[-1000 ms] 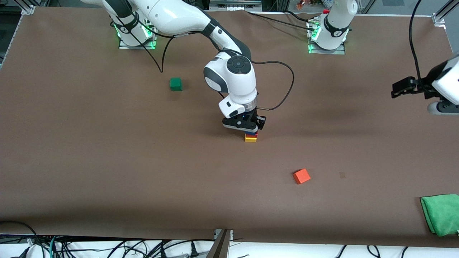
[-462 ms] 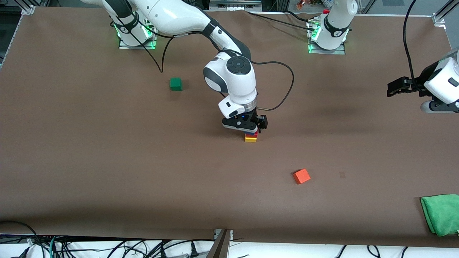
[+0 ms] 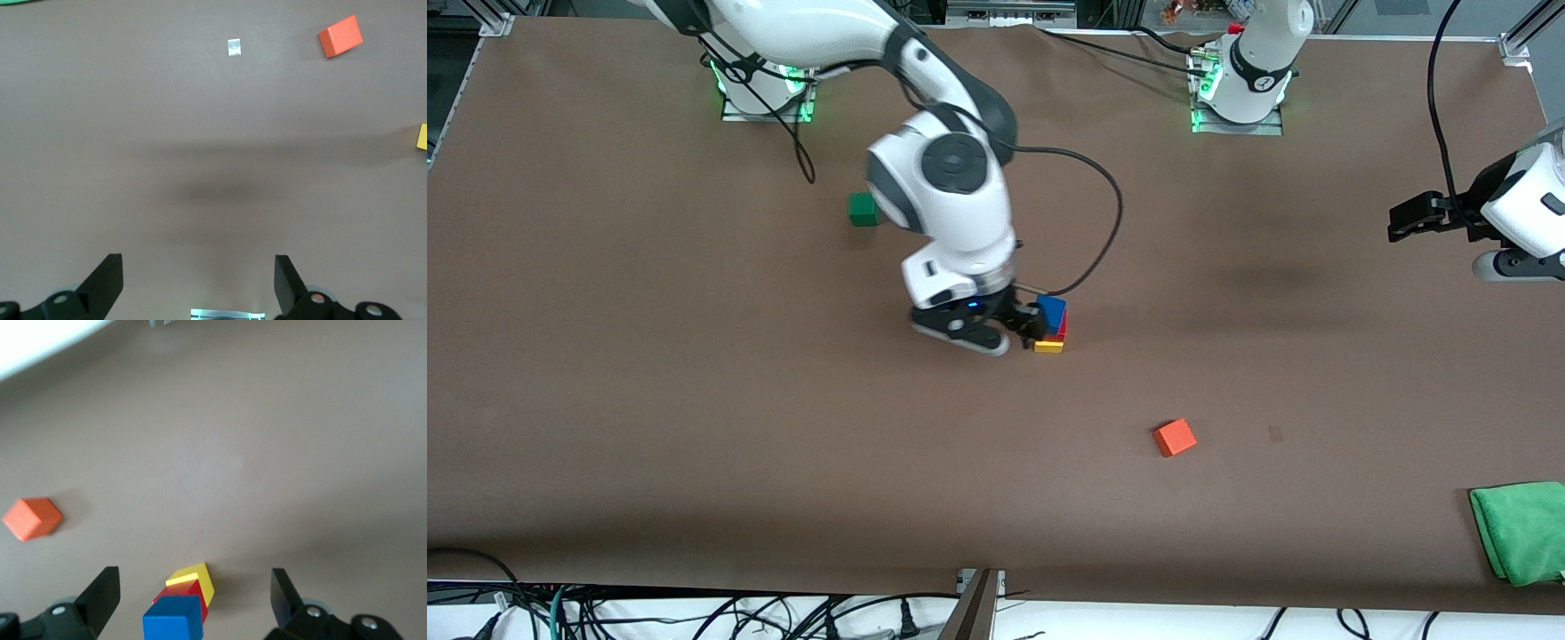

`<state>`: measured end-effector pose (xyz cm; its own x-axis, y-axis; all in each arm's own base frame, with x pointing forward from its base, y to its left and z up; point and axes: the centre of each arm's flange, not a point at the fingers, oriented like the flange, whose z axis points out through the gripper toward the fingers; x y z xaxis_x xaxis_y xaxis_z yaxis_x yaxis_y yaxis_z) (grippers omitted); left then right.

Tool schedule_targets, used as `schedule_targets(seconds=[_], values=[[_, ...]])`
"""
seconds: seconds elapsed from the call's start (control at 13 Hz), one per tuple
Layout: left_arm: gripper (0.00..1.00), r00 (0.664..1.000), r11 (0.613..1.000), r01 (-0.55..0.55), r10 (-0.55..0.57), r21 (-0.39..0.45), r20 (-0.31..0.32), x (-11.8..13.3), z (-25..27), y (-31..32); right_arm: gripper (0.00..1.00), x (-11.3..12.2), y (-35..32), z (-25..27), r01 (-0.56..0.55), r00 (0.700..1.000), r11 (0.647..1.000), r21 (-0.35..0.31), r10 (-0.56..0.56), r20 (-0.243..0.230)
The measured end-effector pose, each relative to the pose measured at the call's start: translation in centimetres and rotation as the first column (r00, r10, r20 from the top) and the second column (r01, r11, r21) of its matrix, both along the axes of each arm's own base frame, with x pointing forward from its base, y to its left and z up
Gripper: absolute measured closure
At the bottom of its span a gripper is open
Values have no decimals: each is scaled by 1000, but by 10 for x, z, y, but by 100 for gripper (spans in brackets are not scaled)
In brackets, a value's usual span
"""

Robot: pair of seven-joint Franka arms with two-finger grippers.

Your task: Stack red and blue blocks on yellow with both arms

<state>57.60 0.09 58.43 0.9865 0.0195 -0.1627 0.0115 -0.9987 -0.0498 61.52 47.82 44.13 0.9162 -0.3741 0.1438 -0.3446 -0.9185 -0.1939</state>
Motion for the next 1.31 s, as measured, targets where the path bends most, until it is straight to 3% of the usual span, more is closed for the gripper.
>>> schedule_targets(seconds=[0.23,0.38,0.54,0.77,0.92,1.31], values=[[0,1000,1000,0,0,0,12,1,3,0,0,33,-105,56,-80,993,997,0,80,-88],[0,1000,1000,1,-1,0,12,1,3,0,0,42,-188,79,-146,980,989,21,147,-131],[0,1000,1000,2,-2,-1,13,1,3,-1,0,22,-264,103,-218,965,976,10,217,-150],[0,1000,1000,3,-3,-1,14,1,3,-1,0,-42,-346,135,-305,942,952,-21,298,-157],[0,1000,1000,2,-2,-1,12,2,2,-1,0,-70,-384,141,-336,931,940,-53,323,-167],[0,1000,1000,4,-4,-2,30,4,9,-2,0,-65,-395,133,-373,918,919,-124,348,-189]])
